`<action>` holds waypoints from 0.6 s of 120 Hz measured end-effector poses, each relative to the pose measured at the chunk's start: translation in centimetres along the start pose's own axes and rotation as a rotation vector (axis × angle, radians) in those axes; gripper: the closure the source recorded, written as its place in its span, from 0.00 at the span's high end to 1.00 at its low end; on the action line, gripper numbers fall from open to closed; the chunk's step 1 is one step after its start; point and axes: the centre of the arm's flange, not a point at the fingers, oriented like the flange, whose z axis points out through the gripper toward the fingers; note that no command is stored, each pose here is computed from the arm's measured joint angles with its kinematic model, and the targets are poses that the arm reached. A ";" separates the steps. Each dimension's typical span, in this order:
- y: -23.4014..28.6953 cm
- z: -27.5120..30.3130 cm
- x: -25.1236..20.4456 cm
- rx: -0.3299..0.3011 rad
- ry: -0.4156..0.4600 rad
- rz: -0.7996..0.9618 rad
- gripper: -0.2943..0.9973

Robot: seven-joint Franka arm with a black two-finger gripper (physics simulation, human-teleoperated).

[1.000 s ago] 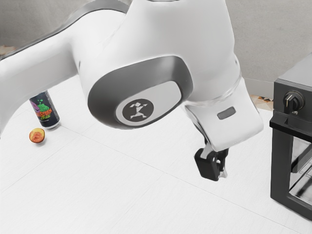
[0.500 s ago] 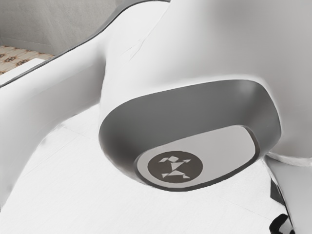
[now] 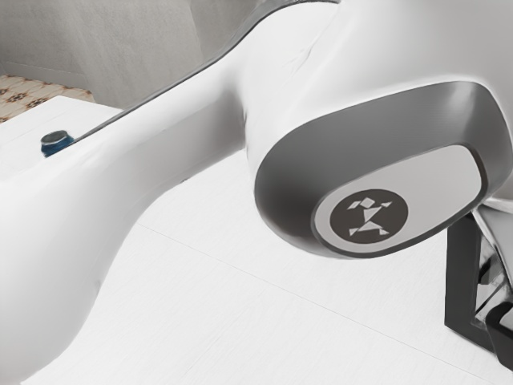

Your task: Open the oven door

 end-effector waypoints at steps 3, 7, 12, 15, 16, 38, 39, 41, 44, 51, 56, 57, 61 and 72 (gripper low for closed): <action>-0.2 0.4 -0.1 0.000 0.000 0.002 0.76; -0.5 0.8 -0.3 0.001 -0.001 0.004 0.76; -0.7 1.0 -0.4 0.006 0.000 0.008 0.76; -0.7 1.1 -0.4 0.010 0.001 0.012 0.76; -0.8 1.1 -0.4 0.012 0.001 0.013 0.76; -1.9 1.6 -1.1 0.043 0.011 0.020 0.76; -2.0 1.6 -1.2 0.045 0.012 0.019 0.76; -2.3 1.8 -1.4 0.048 0.013 0.016 0.76; -2.7 2.1 -1.7 0.050 0.014 0.013 0.76; -3.3 2.8 -2.0 0.053 0.018 0.011 0.76; -3.7 3.2 -2.2 0.057 0.023 0.011 0.76; -3.8 3.3 -2.2 0.056 0.024 0.011 0.76; -4.1 3.7 -2.4 0.056 0.026 0.010 0.76; -4.9 4.3 -3.0 0.065 0.025 0.008 0.76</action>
